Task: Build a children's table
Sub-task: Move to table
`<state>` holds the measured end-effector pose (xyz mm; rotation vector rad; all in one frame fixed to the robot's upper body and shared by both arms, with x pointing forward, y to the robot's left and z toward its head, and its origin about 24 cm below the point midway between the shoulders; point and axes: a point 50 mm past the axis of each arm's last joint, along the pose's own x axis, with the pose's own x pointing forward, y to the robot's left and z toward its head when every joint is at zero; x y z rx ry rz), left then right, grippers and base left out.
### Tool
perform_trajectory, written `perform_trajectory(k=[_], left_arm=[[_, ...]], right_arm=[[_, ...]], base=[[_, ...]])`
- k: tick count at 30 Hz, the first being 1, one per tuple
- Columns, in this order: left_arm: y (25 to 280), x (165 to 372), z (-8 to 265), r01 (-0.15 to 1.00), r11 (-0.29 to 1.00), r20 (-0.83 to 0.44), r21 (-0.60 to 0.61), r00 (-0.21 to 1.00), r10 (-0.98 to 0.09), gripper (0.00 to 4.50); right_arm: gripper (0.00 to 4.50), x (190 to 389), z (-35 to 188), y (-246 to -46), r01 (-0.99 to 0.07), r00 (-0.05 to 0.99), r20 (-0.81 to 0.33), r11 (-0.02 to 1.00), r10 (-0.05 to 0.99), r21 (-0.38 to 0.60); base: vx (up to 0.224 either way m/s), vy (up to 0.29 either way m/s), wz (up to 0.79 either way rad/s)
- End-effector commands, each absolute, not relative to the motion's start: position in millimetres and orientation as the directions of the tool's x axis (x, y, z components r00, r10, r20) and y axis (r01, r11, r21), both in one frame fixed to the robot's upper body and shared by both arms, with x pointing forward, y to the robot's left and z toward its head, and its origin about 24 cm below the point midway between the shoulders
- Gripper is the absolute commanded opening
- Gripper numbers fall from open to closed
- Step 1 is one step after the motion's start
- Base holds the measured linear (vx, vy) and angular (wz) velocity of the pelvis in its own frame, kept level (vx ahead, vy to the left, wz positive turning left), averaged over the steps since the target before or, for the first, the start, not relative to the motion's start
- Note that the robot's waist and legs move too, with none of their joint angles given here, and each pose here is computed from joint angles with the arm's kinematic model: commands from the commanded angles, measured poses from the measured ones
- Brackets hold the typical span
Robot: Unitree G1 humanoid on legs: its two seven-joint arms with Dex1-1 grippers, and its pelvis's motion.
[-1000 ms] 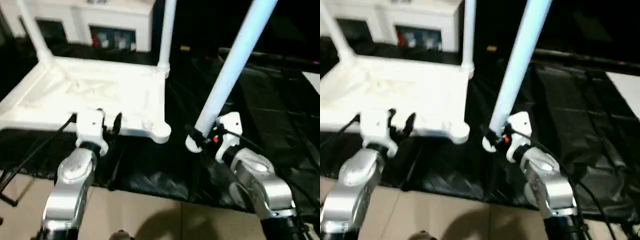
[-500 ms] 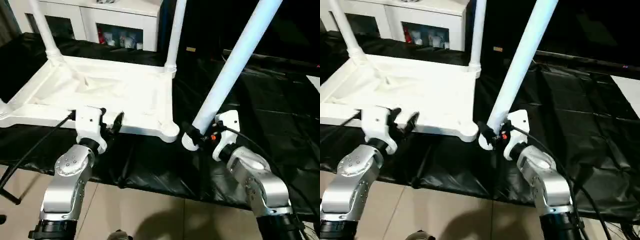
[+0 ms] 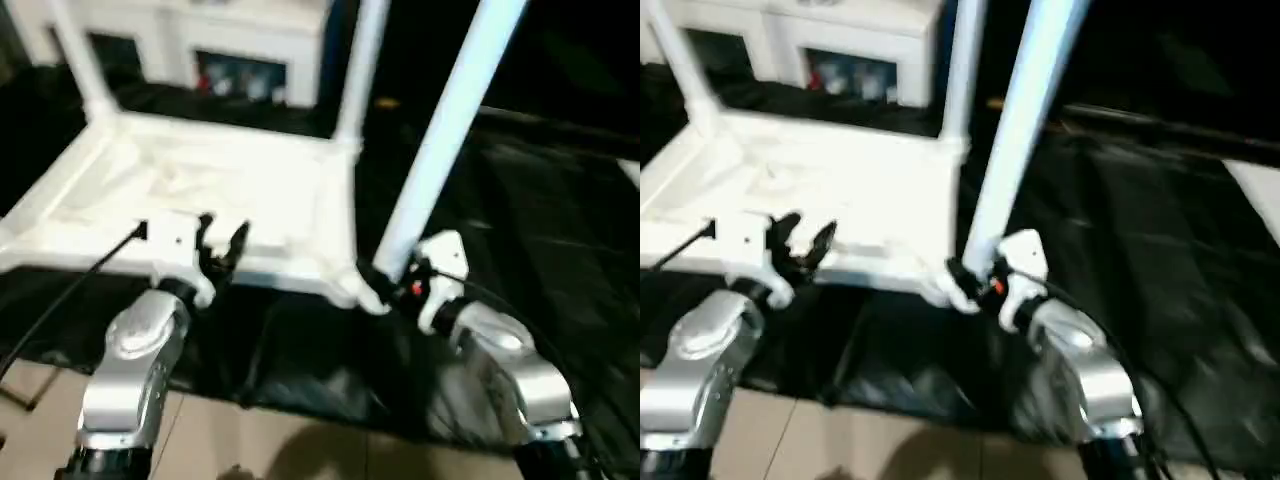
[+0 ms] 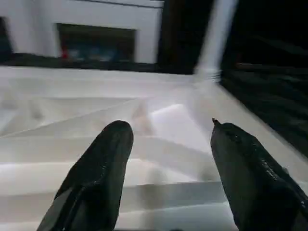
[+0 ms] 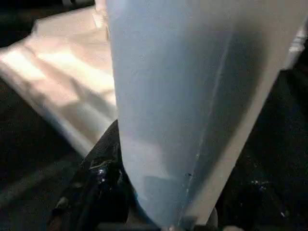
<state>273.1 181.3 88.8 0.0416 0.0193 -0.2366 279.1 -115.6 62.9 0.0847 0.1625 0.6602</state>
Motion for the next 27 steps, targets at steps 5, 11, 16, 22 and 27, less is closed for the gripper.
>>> perform_trajectory(k=[5, 11, 16, 22, 27], left_arm=[[168, 266, 90, 0.357, 0.932, -0.027, 0.063, 0.934, -0.356, 2.99], [155, 258, 86, 0.621, 0.779, -0.088, 0.088, 0.784, -0.615, 2.99], [155, 271, 87, 0.804, 0.558, -0.228, 0.205, 0.594, -0.772, 2.99], [161, 289, 89, 0.901, 0.357, -0.389, 0.245, 0.429, -0.815, 2.99], [180, 311, 85, 0.914, 0.279, -0.557, 0.296, 0.402, -0.727, 2.99]], right_arm=[[1.89, 277.8, 67, -128.4, -0.547, 0.822, -0.110, 0.829, 0.559, 0.118], [1.89, 274.2, 73, -136.0, -0.536, 0.830, -0.066, 0.825, 0.554, 0.179], [1.89, 277.1, 74, -141.2, -0.551, 0.815, -0.109, 0.820, 0.569, 0.157], [1.89, 279.4, 78, -144.3, -0.575, 0.798, -0.123, 0.807, 0.590, 0.135], [1.89, 279.5, 84, -145.9, -0.615, 0.775, -0.105, 0.782, 0.623, 0.101]], base=[[0.096, -0.021, -0.02], [-0.030, -0.044, 0.13], [-0.090, -0.047, 0.07], [-0.083, -0.030, 0.06], [-0.012, -0.003, 0.00]])
